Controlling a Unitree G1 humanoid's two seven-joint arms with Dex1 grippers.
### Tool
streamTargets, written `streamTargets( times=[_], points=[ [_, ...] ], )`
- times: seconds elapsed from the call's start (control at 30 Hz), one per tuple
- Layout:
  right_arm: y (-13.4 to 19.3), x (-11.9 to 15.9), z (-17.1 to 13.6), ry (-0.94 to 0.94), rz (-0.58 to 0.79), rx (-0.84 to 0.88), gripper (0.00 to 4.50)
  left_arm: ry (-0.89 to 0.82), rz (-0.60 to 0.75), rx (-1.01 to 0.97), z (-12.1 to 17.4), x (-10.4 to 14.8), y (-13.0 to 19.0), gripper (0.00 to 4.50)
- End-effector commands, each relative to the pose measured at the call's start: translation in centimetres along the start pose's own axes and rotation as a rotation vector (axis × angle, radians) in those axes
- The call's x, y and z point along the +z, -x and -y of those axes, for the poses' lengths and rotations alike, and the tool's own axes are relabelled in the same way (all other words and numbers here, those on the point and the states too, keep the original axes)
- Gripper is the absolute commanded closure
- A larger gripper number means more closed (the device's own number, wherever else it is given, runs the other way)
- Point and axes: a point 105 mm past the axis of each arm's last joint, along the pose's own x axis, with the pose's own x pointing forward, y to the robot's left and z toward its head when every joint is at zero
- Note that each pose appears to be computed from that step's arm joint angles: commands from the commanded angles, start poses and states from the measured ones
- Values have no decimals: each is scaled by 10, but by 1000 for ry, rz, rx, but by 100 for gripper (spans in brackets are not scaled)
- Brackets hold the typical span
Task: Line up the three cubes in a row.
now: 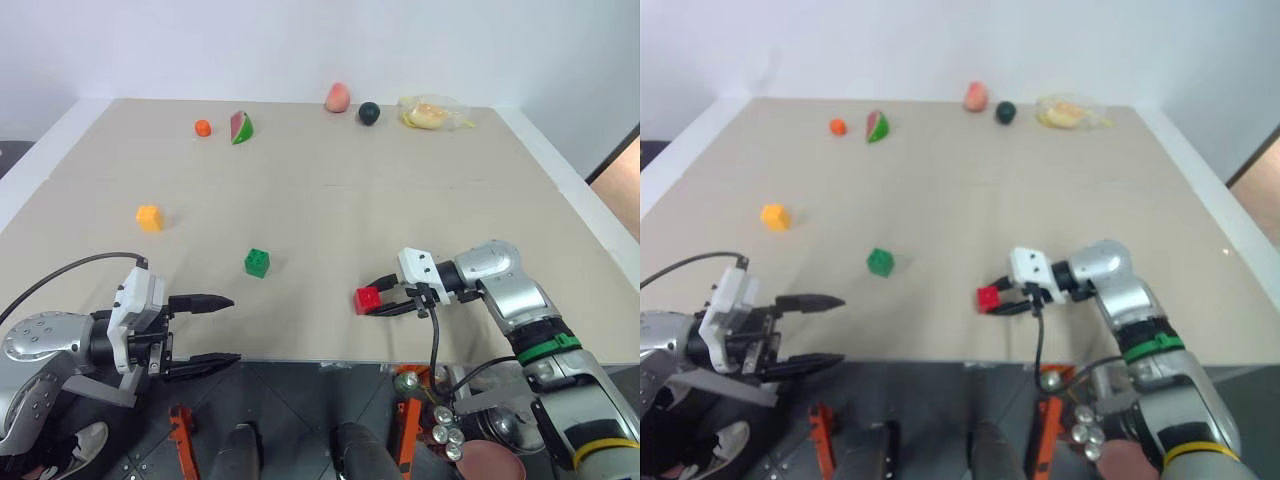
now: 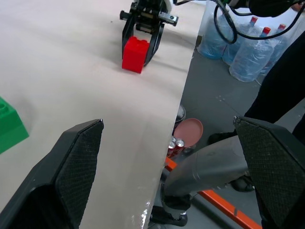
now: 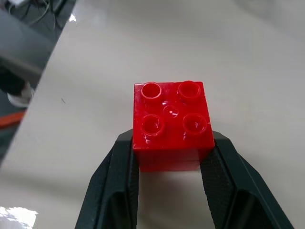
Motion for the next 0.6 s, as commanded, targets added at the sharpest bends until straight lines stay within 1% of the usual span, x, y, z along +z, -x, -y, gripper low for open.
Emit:
streamTargets(
  times=[0.03,0.23,0.4,0.47,0.6],
  points=[
    [6,7,19,49,-15,-35,326,-35,6,12,4,9,2,0],
    [9,-3,35,27,-80,-63,326,-29,18,27,7,10,0,0],
    [10,-11,26,-18,-97,1,326,-31,23,38,6,10,-1,0],
    [13,-17,24,-32,-111,-3,326,-31,26,41,6,10,-1,0],
    [23,-23,22,-88,-97,-32,326,-30,29,45,7,9,-1,0]
  ],
)
